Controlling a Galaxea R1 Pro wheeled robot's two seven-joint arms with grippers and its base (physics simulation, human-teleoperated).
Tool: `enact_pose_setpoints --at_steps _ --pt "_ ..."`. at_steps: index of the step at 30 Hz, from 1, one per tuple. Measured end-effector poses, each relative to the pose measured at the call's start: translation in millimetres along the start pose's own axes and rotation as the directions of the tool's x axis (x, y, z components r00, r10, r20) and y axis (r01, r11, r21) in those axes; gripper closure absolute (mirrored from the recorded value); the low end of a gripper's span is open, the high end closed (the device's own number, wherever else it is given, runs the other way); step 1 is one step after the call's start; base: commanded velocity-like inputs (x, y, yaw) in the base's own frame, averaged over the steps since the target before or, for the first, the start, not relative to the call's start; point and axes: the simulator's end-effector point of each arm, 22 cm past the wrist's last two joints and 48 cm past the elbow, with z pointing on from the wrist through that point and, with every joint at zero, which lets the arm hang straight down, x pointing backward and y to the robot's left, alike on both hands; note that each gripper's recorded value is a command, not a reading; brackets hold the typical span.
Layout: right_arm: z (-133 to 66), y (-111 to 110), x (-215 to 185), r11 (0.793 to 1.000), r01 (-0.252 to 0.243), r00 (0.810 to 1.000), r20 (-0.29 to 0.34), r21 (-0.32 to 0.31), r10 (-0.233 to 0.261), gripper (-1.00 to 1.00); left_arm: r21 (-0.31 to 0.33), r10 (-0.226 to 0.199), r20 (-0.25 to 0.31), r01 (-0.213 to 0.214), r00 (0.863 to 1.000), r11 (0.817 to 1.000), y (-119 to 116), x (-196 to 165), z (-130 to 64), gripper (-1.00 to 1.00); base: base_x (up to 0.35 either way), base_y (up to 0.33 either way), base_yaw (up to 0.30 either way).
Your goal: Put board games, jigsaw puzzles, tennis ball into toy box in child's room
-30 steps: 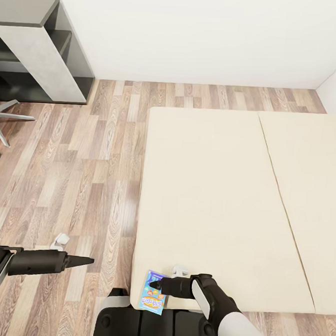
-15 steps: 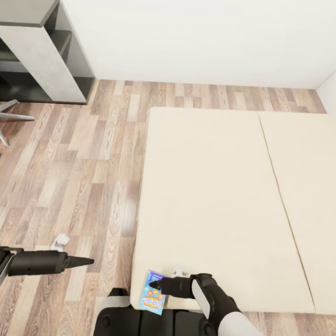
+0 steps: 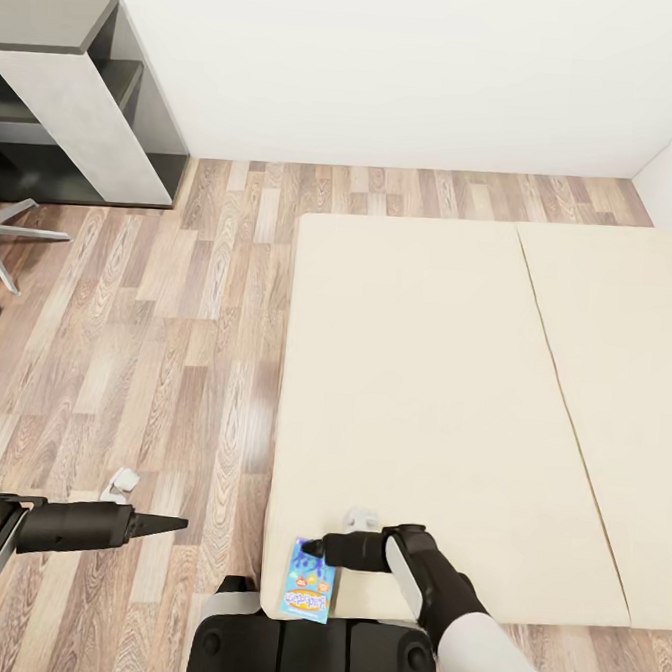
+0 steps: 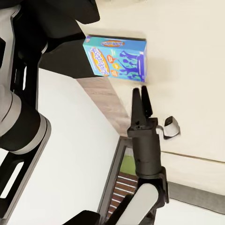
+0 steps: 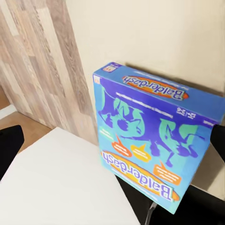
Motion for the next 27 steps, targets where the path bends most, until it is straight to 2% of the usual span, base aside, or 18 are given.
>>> enact_pose_setpoints --at_steps 21,27 --pt "-5.2 -6.6 -2.3 1.0 -0.004 1.0 -0.007 0.014 0.004 -1.0 0.0 0.0 0.0 0.0 1.0 1.0 -0.1 0.1 0.2 -1.0 0.0 0.0 0.0" --pt "-0.1 -13.0 13.7 0.999 -0.025 0.999 -0.038 0.023 0.026 -1.0 0.001 0.0 0.0 0.0 1.0 1.0 -0.2 0.1 0.5 -1.0 0.0 0.0 0.0"
